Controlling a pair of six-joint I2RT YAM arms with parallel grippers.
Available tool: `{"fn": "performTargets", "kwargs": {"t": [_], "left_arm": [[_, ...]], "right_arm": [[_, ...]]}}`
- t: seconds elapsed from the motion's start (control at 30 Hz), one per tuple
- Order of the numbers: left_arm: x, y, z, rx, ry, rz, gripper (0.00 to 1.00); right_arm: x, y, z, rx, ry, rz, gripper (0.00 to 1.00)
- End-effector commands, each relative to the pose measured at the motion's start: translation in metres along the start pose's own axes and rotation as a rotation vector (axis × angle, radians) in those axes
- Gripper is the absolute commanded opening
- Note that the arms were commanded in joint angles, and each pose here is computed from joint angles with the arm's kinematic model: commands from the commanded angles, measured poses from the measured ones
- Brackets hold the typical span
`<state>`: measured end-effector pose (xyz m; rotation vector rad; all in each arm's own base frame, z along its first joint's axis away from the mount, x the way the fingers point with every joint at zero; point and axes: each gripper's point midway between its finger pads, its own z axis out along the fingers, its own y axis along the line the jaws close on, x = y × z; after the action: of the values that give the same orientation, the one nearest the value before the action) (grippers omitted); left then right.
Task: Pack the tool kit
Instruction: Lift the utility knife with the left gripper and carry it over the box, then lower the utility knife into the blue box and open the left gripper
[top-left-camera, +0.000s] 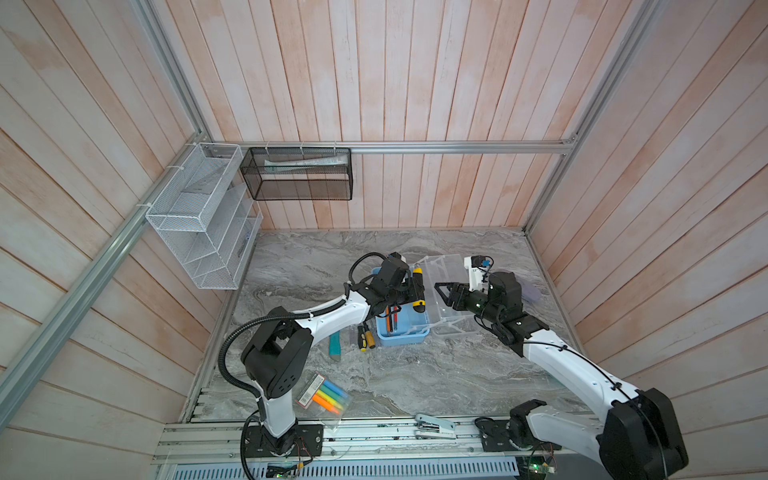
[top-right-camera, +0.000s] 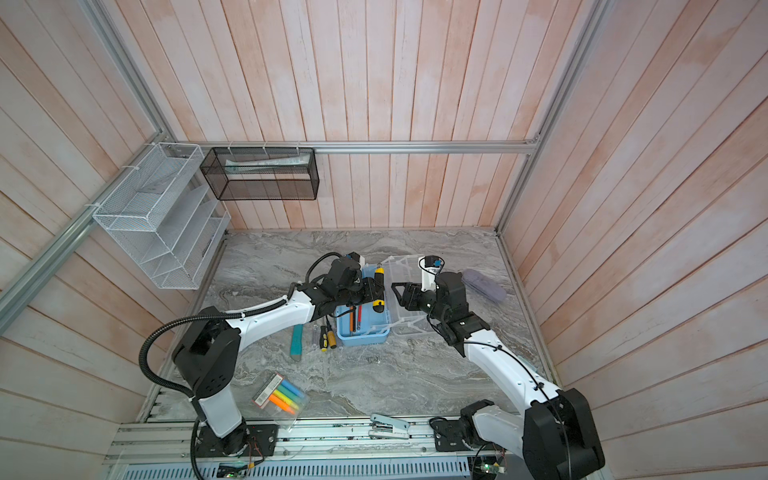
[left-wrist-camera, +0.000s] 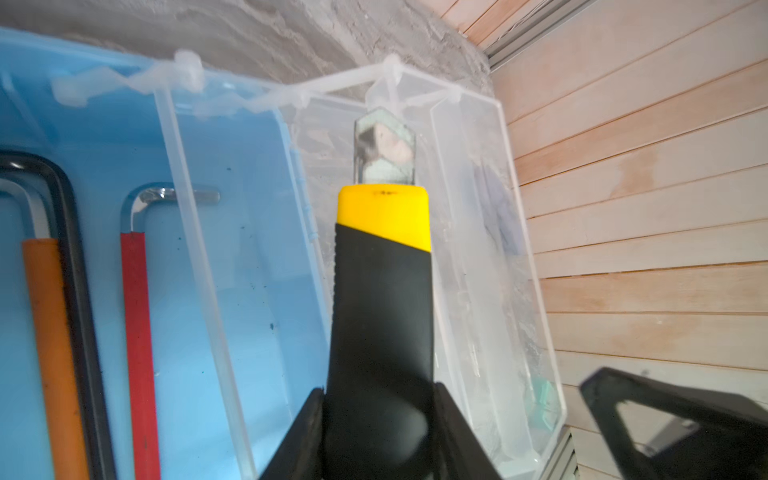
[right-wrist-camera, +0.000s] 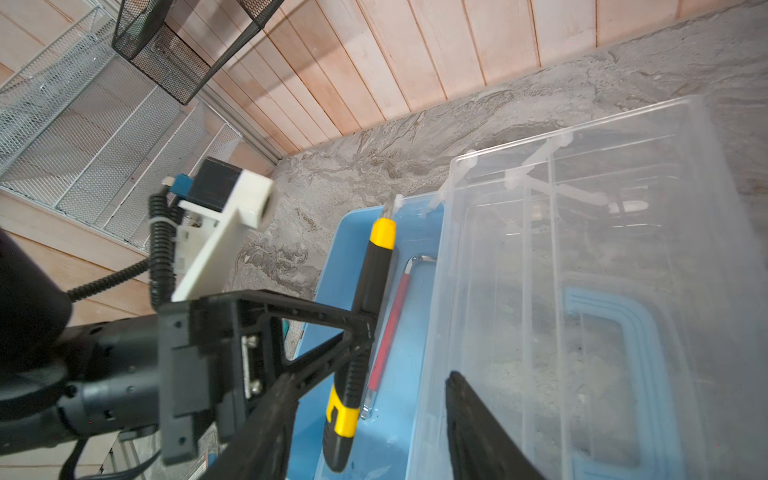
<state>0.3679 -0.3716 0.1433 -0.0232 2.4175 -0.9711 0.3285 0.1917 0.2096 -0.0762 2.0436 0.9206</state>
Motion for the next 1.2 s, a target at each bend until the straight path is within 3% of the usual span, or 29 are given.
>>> {"fn": "performTargets", "kwargs": {"t": [0.0, 0.17, 0.27, 0.57, 0.77, 0.93, 1.17], "left_arm": [[-0.005, -0.013, 0.009, 0.032, -0.008, -0.038, 0.18], [0.0, -0.016, 0.023, 0.045, 0.025, -0.057, 0.24], [0.005, -0.018, 0.028, 0.066, 0.042, -0.077, 0.34], [-0.006, -0.027, 0.023, 0.095, 0.017, -0.041, 0.48], [-0.012, -0.024, 0.018, 0.095, 0.013, -0.04, 0.49], [-0.037, -0.019, -0.014, 0.041, -0.086, 0.042, 0.5], [-0.046, 0.034, -0.078, -0.233, -0.186, 0.172, 0.56]], "right_arm": [[0.004, -0.002, -0.004, -0.007, 0.002, 0.01, 0.57], [0.005, -0.005, -0.005, -0.009, 0.003, 0.007, 0.57], [0.007, -0.007, -0.004, -0.002, 0.007, 0.005, 0.57], [0.008, -0.009, -0.002, 0.004, 0.016, -0.001, 0.58], [0.004, -0.009, -0.003, 0.011, 0.009, -0.003, 0.59], [-0.001, -0.005, -0.005, 0.002, -0.003, -0.004, 0.59], [-0.006, 0.006, -0.01, -0.03, -0.015, -0.019, 0.62]]}}
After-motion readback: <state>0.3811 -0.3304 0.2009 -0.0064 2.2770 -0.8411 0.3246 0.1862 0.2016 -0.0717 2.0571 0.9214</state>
